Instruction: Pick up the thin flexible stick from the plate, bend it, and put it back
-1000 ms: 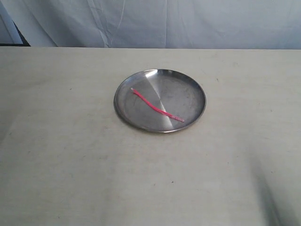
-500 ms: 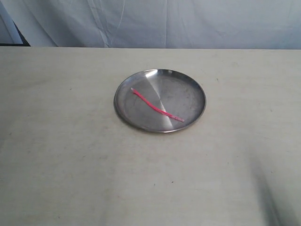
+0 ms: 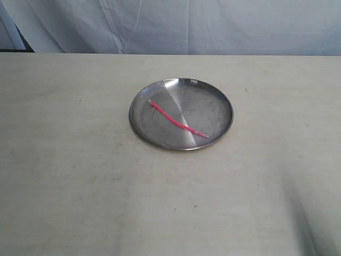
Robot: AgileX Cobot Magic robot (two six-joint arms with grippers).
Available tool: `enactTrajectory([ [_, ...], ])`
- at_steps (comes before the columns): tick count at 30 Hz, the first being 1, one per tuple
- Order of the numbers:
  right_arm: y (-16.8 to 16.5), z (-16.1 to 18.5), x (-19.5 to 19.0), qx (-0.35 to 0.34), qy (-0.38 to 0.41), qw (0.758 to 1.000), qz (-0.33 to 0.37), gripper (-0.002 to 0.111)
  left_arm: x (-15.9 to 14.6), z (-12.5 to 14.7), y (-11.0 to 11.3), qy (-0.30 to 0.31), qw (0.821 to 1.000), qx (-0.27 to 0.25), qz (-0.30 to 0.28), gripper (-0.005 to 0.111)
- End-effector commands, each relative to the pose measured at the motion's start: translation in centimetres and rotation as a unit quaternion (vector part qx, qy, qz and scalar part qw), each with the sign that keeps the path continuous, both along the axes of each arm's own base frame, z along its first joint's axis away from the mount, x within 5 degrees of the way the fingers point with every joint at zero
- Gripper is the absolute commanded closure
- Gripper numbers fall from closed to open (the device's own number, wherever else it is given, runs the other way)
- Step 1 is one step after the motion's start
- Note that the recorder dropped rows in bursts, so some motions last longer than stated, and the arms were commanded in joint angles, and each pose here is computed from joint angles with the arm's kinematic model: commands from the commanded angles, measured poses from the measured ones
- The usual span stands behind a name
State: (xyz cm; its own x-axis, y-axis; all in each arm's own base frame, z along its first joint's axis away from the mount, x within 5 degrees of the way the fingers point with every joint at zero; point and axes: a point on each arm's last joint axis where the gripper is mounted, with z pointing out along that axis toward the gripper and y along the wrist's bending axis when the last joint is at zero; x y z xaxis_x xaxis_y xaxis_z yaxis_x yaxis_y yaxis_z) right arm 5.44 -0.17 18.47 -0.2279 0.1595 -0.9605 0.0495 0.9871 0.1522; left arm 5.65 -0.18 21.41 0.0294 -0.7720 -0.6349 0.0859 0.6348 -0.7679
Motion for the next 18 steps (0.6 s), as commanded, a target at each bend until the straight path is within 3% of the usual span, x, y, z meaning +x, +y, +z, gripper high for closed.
enactTrajectory([
  [1,0.0,0.0,0.0,-0.001,-0.005,1.000,-0.003,0.108,-0.1,0.1,-0.1,-0.008,1.000,-0.015,-0.006,0.106],
  [5,0.0,0.0,0.0,-0.001,-0.005,1.000,-0.003,0.108,-0.1,0.1,-0.1,-0.011,0.997,-0.080,-0.013,0.106],
  [8,0.0,0.0,0.0,-0.001,-0.005,1.000,-0.003,0.108,-0.1,0.1,-0.1,-0.008,0.996,-0.089,-0.013,0.106],
  [10,0.0,0.0,0.0,-0.001,-0.005,1.000,-0.003,0.108,0.0,-0.1,0.0,0.000,0.999,-0.048,-0.004,0.106],
  [14,0.0,0.0,0.0,-0.001,-0.005,1.000,-0.003,0.108,0.0,-0.8,0.1,0.037,0.995,0.087,0.009,0.106],
  [18,0.0,0.0,0.0,-0.001,-0.005,1.000,-0.003,0.108,0.0,-1.6,0.0,0.070,0.965,0.253,-0.001,0.106],
])
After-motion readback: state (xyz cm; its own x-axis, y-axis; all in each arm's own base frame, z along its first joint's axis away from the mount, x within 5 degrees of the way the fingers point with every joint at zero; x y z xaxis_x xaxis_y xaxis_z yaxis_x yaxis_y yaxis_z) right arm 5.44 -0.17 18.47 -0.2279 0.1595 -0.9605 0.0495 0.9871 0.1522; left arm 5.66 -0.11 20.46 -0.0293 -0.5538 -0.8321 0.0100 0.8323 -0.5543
